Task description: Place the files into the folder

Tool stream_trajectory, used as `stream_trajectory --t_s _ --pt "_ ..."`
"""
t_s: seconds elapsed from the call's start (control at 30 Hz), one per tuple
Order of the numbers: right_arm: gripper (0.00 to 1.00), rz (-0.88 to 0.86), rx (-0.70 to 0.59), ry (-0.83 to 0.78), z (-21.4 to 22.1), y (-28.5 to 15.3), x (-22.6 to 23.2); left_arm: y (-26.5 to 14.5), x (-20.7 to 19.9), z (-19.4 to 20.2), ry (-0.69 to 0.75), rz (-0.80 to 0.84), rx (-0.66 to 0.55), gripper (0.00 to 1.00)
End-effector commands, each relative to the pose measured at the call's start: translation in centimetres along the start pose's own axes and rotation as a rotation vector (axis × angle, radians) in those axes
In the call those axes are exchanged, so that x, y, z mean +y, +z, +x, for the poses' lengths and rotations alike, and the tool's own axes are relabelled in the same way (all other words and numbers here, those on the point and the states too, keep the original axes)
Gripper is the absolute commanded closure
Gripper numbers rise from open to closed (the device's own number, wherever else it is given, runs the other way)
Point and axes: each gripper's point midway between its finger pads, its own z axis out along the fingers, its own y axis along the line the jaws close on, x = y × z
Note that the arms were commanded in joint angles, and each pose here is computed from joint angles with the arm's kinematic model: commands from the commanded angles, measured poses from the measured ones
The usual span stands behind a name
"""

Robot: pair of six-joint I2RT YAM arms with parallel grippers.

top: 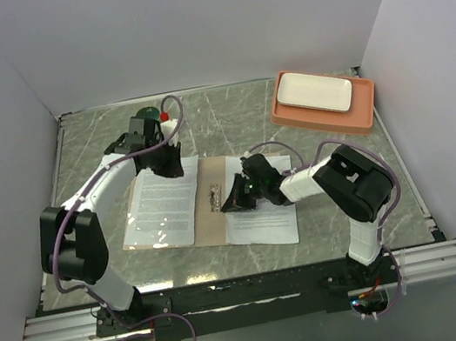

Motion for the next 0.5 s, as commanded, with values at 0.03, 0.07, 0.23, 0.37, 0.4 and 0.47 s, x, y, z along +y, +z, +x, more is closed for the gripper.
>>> stream_trajectory --t_s 0.03,0.07,0.23,0.37,0.4,0.47 --pt "1.00 -0.037 0.002 -0.142 0.2 -1.5 1.7 -0.4 3.1 2.8 0.043 -0.126 0.038 0.87" --pt "1.00 -0.070 -0.008 -0.173 0.0 -1.9 2.6 -0.8 3.8 2.9 0.038 -0.149 0.030 0.87" --pt "1.00 -0.182 -0.008 -0.248 0.0 -2.9 5.3 -1.2 6.9 4.5 0.004 -0.290 0.034 0.91" --pt "1.00 -0.204 -0.020 -0.285 0.2 -2.9 6.3 -0.6 8.3 5.9 -0.008 -0.359 0.060 0.91" --pt "1.00 -0.197 -0.019 -0.291 0.3 -2.7 6.3 -0.5 8.3 6.2 -0.012 -0.362 0.063 0.91" --pt "1.00 -0.159 -0.029 -0.301 0.0 -2.2 5.9 -0.2 8.4 6.9 -0.016 -0.364 0.073 0.91"
